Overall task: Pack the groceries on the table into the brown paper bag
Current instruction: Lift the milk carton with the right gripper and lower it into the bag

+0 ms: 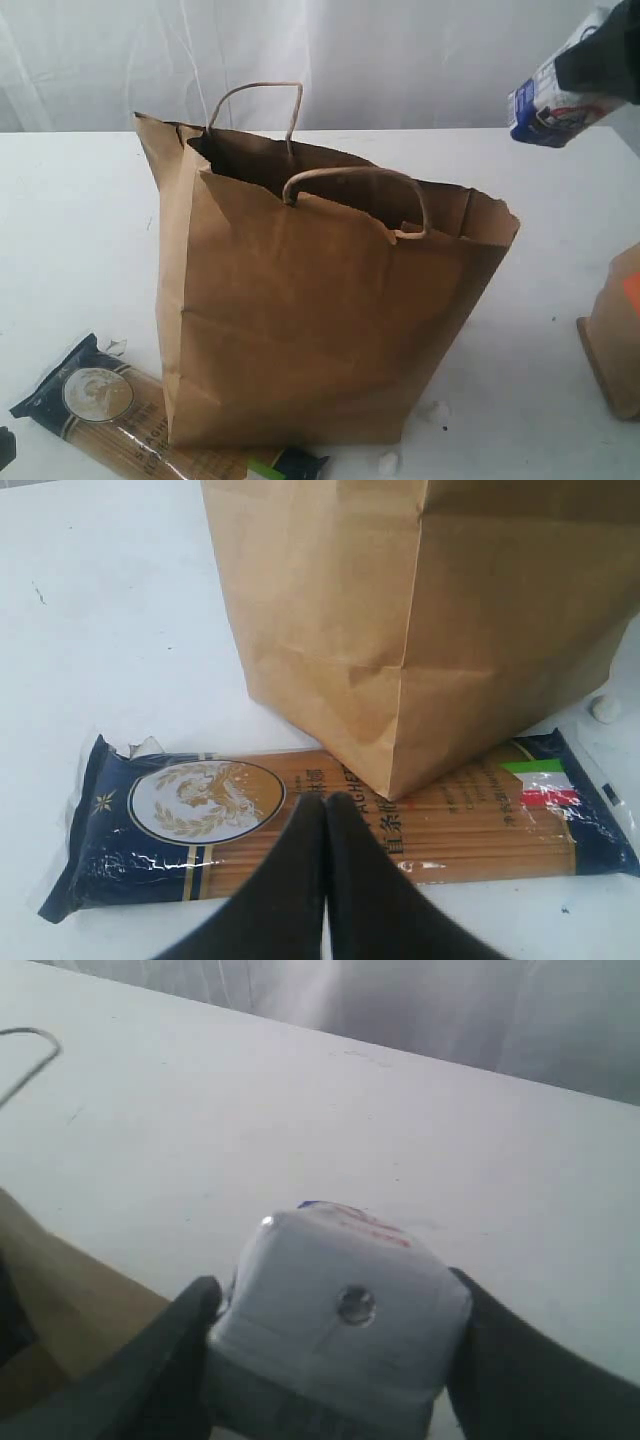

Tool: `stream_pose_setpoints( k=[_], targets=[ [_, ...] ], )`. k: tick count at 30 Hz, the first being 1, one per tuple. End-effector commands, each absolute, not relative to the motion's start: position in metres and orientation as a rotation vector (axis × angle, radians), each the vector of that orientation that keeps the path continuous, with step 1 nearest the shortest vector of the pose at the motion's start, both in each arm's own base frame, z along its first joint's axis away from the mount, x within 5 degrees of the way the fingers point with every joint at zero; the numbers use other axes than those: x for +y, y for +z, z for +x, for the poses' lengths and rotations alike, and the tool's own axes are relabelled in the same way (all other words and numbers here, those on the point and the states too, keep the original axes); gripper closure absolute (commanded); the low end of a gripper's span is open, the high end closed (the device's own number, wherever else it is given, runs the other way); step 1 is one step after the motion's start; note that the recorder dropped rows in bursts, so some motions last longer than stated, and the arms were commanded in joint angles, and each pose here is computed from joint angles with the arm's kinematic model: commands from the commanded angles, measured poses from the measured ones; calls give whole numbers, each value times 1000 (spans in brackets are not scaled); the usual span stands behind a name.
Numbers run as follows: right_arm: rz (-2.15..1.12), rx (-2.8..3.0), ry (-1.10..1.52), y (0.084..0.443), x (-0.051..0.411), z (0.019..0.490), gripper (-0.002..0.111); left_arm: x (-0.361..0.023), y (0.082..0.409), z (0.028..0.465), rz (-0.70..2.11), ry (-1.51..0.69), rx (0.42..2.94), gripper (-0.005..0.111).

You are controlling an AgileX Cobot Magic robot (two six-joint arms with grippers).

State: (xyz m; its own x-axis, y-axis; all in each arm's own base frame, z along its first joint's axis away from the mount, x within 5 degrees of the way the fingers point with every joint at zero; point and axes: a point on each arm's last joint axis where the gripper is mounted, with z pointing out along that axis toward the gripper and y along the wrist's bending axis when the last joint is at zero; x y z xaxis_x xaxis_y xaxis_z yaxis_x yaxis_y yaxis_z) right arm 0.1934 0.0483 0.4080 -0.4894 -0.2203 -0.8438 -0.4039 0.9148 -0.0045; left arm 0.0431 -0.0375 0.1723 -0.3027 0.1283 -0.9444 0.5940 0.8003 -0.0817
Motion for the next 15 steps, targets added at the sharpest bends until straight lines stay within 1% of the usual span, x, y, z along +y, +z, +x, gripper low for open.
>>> stream_pose_setpoints(
  k=[1, 7, 15],
  targets=[
    [-459, 2059, 309, 435, 50, 166, 108, -37, 171, 43, 547, -517, 1844, 107],
    [-479, 1971, 374, 463, 51, 134, 108, -37, 171, 43, 547, -517, 1844, 107],
    [-570, 2011, 587, 469, 63, 113, 108, -37, 171, 43, 547, -517, 1844, 107]
  ],
)
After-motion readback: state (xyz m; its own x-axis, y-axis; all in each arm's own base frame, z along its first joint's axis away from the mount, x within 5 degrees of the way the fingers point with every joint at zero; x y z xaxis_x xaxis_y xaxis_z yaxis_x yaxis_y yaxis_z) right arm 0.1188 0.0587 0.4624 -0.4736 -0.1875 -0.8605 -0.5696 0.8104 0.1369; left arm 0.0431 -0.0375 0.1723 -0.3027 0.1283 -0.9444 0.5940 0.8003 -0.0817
